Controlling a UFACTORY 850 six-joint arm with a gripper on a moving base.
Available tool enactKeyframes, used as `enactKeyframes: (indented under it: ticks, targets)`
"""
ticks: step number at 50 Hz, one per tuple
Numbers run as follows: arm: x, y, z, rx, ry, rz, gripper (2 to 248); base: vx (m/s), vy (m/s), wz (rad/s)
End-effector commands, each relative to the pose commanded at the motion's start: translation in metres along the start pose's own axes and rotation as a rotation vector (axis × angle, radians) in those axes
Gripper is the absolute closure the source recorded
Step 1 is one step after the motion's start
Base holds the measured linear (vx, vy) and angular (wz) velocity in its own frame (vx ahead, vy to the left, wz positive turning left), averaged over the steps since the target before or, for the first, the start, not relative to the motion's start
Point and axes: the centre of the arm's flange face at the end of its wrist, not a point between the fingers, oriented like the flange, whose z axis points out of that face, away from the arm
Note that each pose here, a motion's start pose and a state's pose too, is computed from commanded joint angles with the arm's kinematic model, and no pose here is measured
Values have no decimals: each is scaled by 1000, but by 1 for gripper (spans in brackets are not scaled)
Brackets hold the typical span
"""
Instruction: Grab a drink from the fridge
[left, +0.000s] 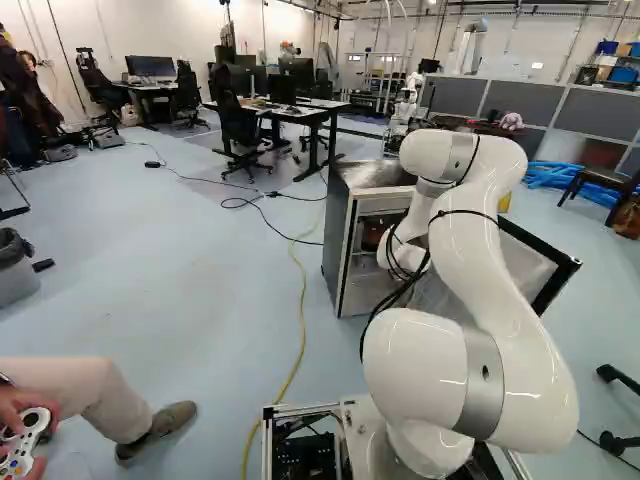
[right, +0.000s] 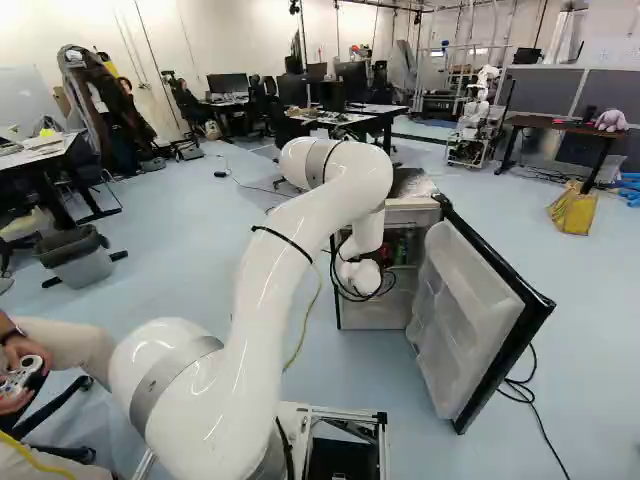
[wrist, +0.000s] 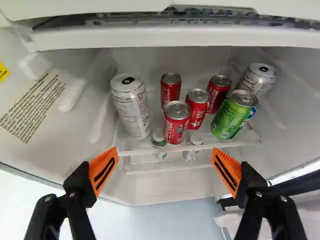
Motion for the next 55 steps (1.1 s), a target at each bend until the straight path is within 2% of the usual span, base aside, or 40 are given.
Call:
enactKeyframes:
  ticks: [15,16,20,21,26,27,31,32,36,37,55]
  targets:
    - [0,0,1,0,-3,-1,6,0,0,0]
    - [0,0,1,0,-3,-1,19,0,0,0]
    - [0,0,1,0,-3,-1,19,0,0,0]
    - [0,0,1,0,-3,-1,31,0,0,0]
    - [0,0,1,0,-3,-1,31,0,0,0]
    - [0,0,1,0,-3,-1,43,0,0,0]
    - [0,0,1,0,-3,-1,43,0,0,0]
    - [0,0,1,0,-3,-1,55,0,0,0]
    - [0,0,1,0,-3,-1,55,0,0,0]
    - [0,0,1,0,-3,-1,67,0,0,0]
    - [0,0,1,0,-3,-1,66,0,0,0]
